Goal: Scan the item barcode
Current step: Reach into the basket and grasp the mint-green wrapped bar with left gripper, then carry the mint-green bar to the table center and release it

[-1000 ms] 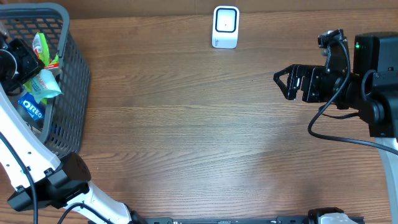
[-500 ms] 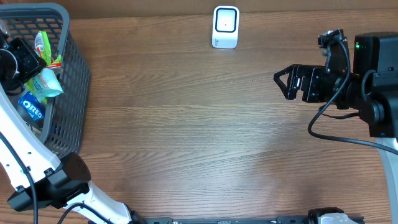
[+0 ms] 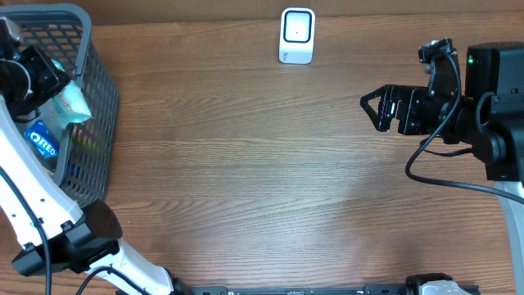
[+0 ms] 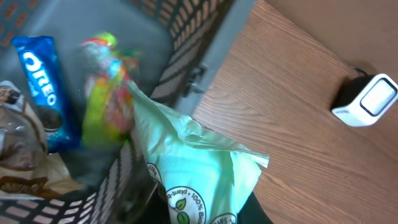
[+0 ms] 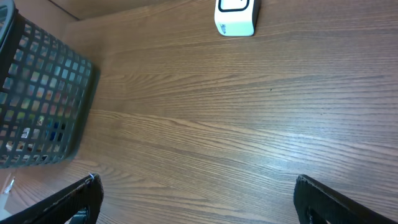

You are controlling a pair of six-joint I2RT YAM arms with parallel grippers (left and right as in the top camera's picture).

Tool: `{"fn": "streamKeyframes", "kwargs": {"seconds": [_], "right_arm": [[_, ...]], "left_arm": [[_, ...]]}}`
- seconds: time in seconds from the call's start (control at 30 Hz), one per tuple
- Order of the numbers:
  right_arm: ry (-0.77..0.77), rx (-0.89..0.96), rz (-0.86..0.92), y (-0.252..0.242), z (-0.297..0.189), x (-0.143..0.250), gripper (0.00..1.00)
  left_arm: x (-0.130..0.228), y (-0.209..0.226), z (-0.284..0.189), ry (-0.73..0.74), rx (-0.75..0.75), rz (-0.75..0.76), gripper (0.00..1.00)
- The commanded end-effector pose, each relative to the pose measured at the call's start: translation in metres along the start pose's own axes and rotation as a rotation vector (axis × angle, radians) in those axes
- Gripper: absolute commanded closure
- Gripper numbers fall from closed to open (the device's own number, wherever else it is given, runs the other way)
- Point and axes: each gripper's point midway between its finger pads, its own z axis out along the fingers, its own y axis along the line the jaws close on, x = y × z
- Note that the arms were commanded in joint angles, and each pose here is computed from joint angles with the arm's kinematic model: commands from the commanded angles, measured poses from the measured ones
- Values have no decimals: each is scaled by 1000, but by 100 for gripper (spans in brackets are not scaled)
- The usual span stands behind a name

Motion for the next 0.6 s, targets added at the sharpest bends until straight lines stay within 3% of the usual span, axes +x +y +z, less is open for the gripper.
{"fn": "streamKeyframes", "kwargs": {"seconds": [0.0, 0.23, 0.43, 0.57], "right_arm": [[-30, -8, -20, 6, -7, -7, 2], [-32, -8, -21, 6, -7, -8, 2], [-31, -8, -20, 6, -7, -7, 2], [-32, -8, -21, 6, -7, -7, 1]], "left_arm": [[3, -18, -6, -11, 44, 36, 96], [15, -54, 1, 24, 92, 117, 96], [55, -142, 3, 110, 320, 337, 96], [91, -184, 12, 196, 376, 451, 96]]}}
